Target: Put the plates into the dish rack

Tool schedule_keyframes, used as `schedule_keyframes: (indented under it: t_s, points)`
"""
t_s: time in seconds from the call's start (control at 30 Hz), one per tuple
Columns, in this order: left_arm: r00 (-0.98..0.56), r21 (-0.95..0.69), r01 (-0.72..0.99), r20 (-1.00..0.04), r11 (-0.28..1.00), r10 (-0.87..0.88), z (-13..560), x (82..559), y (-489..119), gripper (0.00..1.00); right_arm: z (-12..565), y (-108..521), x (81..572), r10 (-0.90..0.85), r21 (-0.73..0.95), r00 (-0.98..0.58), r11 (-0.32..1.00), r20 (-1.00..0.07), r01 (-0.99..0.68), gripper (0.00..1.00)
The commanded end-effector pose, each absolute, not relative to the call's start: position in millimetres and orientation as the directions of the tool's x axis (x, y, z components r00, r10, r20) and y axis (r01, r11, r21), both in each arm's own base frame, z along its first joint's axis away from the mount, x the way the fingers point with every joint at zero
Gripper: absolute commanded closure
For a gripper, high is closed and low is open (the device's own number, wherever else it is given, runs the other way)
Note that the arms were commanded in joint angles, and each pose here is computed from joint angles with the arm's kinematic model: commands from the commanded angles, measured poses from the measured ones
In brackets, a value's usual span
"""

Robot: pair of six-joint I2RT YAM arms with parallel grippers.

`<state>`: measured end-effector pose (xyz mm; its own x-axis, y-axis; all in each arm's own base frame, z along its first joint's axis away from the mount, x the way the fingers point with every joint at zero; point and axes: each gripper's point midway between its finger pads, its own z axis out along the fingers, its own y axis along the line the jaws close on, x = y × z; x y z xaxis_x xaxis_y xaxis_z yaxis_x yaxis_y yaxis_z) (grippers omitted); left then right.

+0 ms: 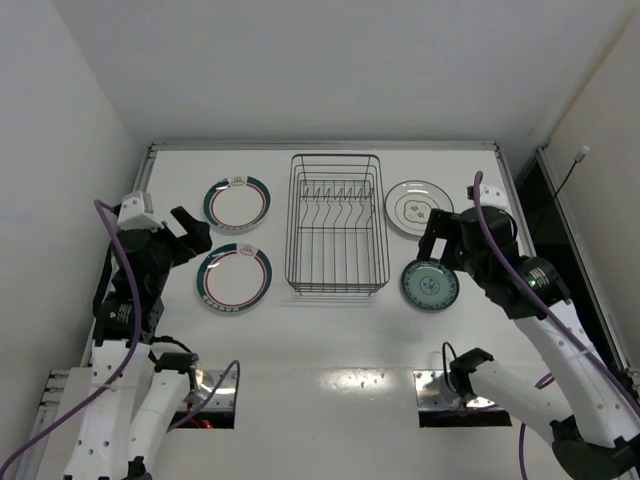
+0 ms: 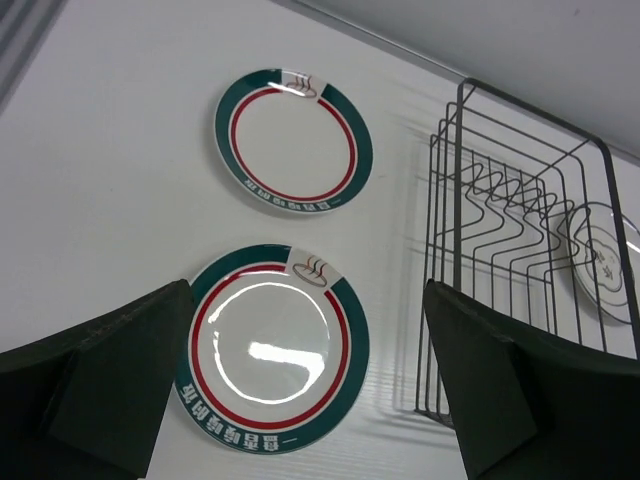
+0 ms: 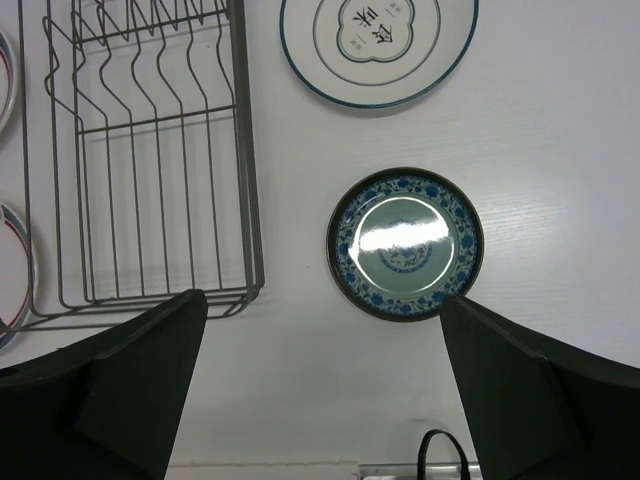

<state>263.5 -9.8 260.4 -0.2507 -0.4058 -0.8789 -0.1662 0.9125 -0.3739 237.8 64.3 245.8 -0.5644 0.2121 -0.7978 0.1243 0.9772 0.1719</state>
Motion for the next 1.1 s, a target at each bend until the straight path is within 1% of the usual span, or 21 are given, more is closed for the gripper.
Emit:
schedule_keyframes:
  t_s: [0.0,0.03,0.07,0.1,0.17,0.2,0.27,0.37,0.4,0.43,0.47,0.5,0.53,0.57,0.63,0.7,0.8,0.83,0.9,1.0,1.07]
  points:
    - [-0.297,-0.319,-0.153,-0.888,0.935,-0.352,245.9,260.3,-11.4,0.00,256.7,66.5,245.1,0.196,0.173,-0.514,0.981,-0.835,0.092,0.00]
    - [-0.278,-0.328,-0.102,-0.897,0.939,-0.343,250.5,265.8,-18.3,0.00,256.3,67.9,244.5,0.180,0.166,-0.520,0.983,-0.835,0.074,0.00]
    - [-0.303,-0.331,-0.062,-0.892,0.941,-0.334,241.8,269.5,-26.1,0.00,255.0,66.7,242.7,0.172,0.159,-0.520,0.985,-0.837,0.069,0.00]
    - [-0.315,-0.356,0.021,-0.889,0.934,-0.332,243.9,269.9,-41.0,0.00,251.0,68.7,243.1,0.158,0.153,-0.527,0.987,-0.835,0.054,0.00]
    - [-0.307,-0.386,0.078,-0.886,0.919,-0.347,244.2,279.6,-52.0,0.00,233.3,62.1,242.1,0.179,0.144,-0.548,0.984,-0.817,0.106,0.00]
    - [-0.333,-0.397,0.063,-0.873,0.916,-0.356,234.5,283.8,-52.6,0.00,223.5,51.8,242.7,0.188,0.109,-0.557,0.979,-0.809,0.173,0.00]
    - [-0.377,-0.392,0.046,-0.859,0.919,-0.347,221.5,285.4,-51.2,0.00,199.2,39.2,240.2,0.209,0.071,-0.606,0.967,-0.767,0.244,0.00]
    - [-0.389,-0.361,0.000,-0.859,0.933,-0.332,216.4,288.1,-42.4,0.00,166.9,13.7,235.5,0.260,0.019,-0.658,0.937,-0.706,0.350,0.00]
    - [-0.396,-0.356,-0.015,-0.856,0.934,-0.332,215.4,288.6,-40.3,0.00,156.6,9.9,233.0,0.287,0.032,-0.682,0.932,-0.673,0.361,0.00]
    - [-0.396,-0.352,-0.014,-0.857,0.936,-0.329,215.3,288.6,-41.5,0.00,151.8,4.6,237.0,0.322,0.065,-0.675,0.924,-0.664,0.377,0.00]
    - [-0.393,-0.349,-0.022,-0.859,0.937,-0.329,215.2,288.9,-40.0,0.00,135.6,-23.4,231.6,0.412,0.082,-0.660,0.878,-0.628,0.471,0.00]
    - [-0.396,-0.349,-0.014,-0.859,0.937,-0.325,215.2,288.5,-42.6,0.00,123.5,-16.6,230.0,0.436,0.164,-0.700,0.891,-0.566,0.423,0.01]
    - [-0.396,-0.349,-0.014,-0.859,0.937,-0.325,215.2,288.5,-42.6,0.00,113.1,-23.4,227.6,0.482,0.211,-0.700,0.872,-0.527,0.441,0.04]
    - [-0.393,-0.345,-0.023,-0.860,0.938,-0.326,215.0,288.9,-40.8,0.00,98.0,-36.6,220.3,0.553,0.252,-0.686,0.831,-0.474,0.496,0.06]
    - [-0.401,-0.344,-0.026,-0.857,0.939,-0.325,213.1,287.7,-40.7,0.00,86.8,-18.2,228.1,0.566,0.357,-0.725,0.820,-0.393,0.447,0.08]
    - [-0.397,-0.349,-0.037,-0.855,0.936,-0.334,213.1,288.0,-39.5,0.00,71.1,-16.2,223.8,0.595,0.375,-0.742,0.793,-0.309,0.479,0.08]
    - [-0.397,-0.349,-0.038,-0.855,0.936,-0.334,213.1,288.0,-39.5,0.00,62.4,-29.2,228.2,0.627,0.365,-0.720,0.772,-0.298,0.521,0.08]
    - [-0.400,-0.349,-0.029,-0.855,0.937,-0.331,213.1,287.6,-42.1,0.00,57.4,-25.8,230.2,0.629,0.381,-0.729,0.765,-0.270,0.519,0.08]
    - [-0.401,-0.349,-0.029,-0.855,0.937,-0.331,213.1,287.6,-42.1,0.00,52.0,-26.2,237.8,0.662,0.425,-0.707,0.730,-0.249,0.535,0.08]
    - [-0.405,-0.345,-0.040,-0.852,0.938,-0.331,210.6,288.8,-40.6,0.00,33.0,-17.0,239.7,0.706,0.459,-0.692,0.671,-0.153,0.582,0.08]
    - [-0.410,-0.340,-0.051,-0.850,0.939,-0.330,208.5,287.9,-38.9,0.00,23.6,-13.4,237.5,0.716,0.462,-0.690,0.651,-0.110,0.602,0.15]
